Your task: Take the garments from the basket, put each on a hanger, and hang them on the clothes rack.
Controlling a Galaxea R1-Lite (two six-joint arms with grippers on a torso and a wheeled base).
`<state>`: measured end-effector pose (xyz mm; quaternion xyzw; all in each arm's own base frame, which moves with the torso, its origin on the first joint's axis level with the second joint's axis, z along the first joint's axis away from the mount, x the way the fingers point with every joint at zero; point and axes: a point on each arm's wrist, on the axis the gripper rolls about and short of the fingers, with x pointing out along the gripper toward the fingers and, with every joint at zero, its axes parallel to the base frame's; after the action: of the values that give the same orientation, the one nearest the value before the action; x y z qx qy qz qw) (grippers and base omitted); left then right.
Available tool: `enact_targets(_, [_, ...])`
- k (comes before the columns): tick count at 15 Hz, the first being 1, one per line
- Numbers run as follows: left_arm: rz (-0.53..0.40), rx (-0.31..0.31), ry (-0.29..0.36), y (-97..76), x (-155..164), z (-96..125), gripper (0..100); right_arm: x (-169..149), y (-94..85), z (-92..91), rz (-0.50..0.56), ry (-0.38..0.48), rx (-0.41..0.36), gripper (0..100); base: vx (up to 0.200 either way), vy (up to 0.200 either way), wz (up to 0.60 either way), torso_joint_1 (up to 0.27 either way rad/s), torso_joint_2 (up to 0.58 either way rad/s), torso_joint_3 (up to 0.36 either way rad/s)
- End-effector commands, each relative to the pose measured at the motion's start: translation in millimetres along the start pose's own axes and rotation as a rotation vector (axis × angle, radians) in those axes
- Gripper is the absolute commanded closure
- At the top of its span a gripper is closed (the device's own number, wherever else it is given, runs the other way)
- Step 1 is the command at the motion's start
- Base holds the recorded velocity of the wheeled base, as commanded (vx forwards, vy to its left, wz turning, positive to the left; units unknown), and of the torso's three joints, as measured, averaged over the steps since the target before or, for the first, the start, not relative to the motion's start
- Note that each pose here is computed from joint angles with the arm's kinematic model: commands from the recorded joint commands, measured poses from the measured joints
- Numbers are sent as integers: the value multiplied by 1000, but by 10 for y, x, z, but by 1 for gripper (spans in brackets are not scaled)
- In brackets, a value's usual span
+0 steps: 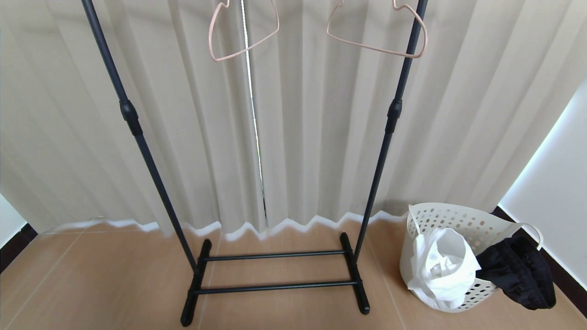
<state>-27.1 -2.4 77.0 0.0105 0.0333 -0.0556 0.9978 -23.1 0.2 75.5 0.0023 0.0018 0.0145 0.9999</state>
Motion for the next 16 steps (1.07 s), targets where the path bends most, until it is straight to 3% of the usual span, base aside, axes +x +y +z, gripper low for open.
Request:
enact_targets(1, [0, 0, -1, 0, 0, 1, 0, 1, 0, 0, 2, 1, 0, 0, 0, 0, -600, 2, 105, 105])
enact_targets(6, [-2, 0, -2, 0, -2, 5, 0, 1, 0, 0, 2, 1, -2, 0, 0, 0, -600, 0, 32, 30])
enact_targets(16, [-2, 0, -2, 0, -2, 5, 0, 1, 0, 0, 2, 1, -2, 0, 200, 0, 0, 4, 3, 3])
